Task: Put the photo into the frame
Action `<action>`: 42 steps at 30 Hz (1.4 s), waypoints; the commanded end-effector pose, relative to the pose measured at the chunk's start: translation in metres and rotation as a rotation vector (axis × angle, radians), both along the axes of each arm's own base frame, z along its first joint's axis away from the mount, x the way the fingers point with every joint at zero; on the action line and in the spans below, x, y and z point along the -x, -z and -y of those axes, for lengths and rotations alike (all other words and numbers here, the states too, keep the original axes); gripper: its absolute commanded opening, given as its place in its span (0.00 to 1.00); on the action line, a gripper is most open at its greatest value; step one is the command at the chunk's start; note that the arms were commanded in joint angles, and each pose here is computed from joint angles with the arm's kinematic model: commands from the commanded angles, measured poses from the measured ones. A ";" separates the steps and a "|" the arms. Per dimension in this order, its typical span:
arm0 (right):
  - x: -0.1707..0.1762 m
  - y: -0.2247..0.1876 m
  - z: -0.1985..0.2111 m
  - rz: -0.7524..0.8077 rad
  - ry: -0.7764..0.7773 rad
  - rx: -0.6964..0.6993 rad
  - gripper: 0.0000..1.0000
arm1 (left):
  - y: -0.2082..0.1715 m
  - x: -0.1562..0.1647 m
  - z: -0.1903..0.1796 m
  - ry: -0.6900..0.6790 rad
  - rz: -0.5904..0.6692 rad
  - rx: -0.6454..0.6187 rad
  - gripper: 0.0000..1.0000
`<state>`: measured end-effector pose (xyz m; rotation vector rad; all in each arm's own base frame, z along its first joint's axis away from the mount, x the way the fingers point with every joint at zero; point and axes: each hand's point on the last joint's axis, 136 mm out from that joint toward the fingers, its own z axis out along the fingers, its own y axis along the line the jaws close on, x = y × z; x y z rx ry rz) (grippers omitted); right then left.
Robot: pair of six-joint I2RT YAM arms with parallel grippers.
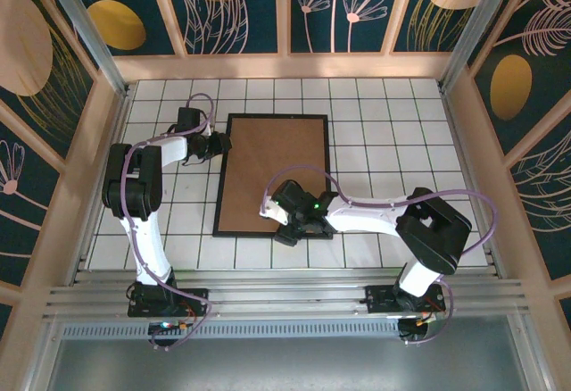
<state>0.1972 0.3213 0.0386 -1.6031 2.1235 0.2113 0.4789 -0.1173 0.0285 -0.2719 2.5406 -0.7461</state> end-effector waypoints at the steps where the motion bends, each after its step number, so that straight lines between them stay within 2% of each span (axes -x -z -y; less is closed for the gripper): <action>1: -0.015 -0.005 -0.001 0.053 0.025 0.015 0.72 | 0.002 -0.001 0.002 0.020 -0.013 0.014 0.35; 22: -0.024 -0.013 -0.002 0.081 0.060 -0.012 0.69 | -0.001 0.000 0.003 0.025 -0.011 0.021 0.39; 25: -0.025 -0.026 -0.004 0.057 0.083 -0.075 0.69 | -0.005 -0.002 0.004 0.022 -0.001 0.025 0.42; 29: -0.033 -0.062 -0.006 0.008 0.143 -0.249 0.70 | -0.016 -0.005 0.002 0.005 0.026 0.023 0.51; 35: -0.073 -0.112 0.019 -0.062 0.359 -0.525 0.77 | -0.040 -0.006 -0.010 -0.070 0.100 0.003 0.61; 42: -0.151 -0.115 0.110 -0.217 0.851 -0.743 0.78 | -0.057 0.008 -0.016 -0.101 0.144 0.001 0.59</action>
